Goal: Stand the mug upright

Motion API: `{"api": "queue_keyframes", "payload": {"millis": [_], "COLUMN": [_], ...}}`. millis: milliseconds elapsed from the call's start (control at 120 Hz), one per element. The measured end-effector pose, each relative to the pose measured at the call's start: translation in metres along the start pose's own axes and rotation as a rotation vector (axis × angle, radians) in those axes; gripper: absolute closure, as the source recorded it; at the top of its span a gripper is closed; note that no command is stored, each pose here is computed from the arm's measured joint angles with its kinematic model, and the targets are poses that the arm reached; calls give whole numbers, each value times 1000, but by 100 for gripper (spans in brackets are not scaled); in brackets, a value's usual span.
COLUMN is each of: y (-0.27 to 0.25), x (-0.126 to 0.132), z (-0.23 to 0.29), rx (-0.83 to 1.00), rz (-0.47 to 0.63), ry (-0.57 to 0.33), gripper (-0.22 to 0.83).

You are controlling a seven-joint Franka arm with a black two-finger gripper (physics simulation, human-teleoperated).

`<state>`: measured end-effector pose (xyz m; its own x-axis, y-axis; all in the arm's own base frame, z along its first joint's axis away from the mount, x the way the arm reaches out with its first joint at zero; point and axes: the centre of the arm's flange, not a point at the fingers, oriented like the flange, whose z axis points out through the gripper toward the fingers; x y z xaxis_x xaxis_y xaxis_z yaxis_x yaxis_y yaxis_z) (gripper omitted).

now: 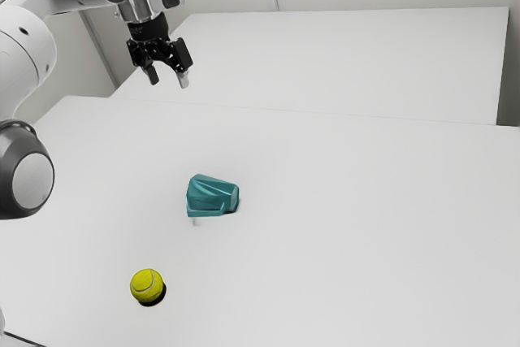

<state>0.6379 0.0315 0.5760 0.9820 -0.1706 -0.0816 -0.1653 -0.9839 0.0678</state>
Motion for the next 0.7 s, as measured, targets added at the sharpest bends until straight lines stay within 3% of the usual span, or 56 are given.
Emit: {"api": "queue_keyframes", "payload": {"millis": [367,700], "y": [-3,-44], "x": [0,-71], "z": [22,110], "rx": [-17,-225], "rz": [-8,-101], "ry": [-16,-117], "gripper": [0,0]}}
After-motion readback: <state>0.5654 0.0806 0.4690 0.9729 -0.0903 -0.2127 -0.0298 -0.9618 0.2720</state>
